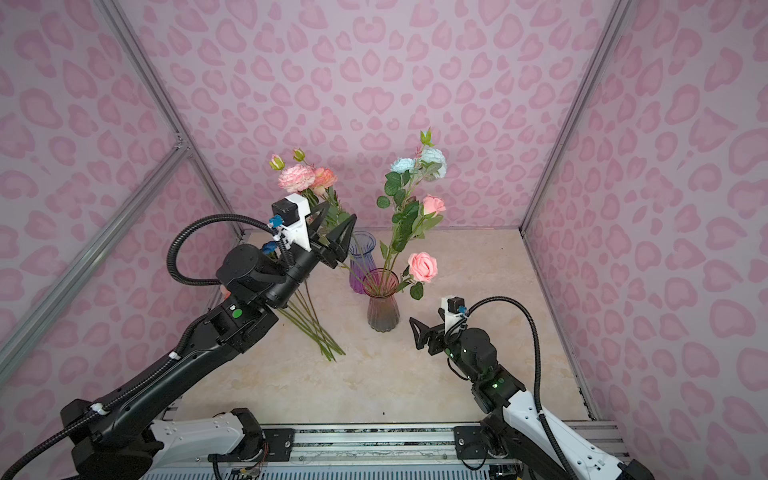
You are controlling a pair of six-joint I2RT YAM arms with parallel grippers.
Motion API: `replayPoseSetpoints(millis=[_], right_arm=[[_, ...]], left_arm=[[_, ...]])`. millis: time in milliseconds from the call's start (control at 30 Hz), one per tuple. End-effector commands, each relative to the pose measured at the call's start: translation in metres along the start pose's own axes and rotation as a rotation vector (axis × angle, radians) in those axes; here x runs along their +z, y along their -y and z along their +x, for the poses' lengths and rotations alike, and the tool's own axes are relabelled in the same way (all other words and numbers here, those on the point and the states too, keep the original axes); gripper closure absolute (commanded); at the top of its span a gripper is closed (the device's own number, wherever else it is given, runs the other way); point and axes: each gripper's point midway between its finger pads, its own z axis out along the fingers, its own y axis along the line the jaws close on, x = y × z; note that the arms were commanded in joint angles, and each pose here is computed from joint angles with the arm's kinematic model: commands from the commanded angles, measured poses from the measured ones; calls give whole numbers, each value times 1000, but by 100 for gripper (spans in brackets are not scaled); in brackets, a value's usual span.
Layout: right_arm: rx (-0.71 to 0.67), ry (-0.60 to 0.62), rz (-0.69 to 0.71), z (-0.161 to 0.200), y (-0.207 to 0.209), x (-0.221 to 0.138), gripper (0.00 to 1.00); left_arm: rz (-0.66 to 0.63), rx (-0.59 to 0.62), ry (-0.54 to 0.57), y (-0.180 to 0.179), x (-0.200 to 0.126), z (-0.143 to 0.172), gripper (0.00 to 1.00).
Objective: Arrange flowers in a vase
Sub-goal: Place the flower in the vase.
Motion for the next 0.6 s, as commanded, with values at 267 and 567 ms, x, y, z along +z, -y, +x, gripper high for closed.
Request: replayPoseSetpoints(millis=[267,567], right_arm=[[-143,119,42,-34,-11,9,3],[-14,32,1,-28,-20,19,8]], left_arm=[[-169,-157,-168,-39,-90,53,28],[-285,-358,-371,-55,-150,183,33]])
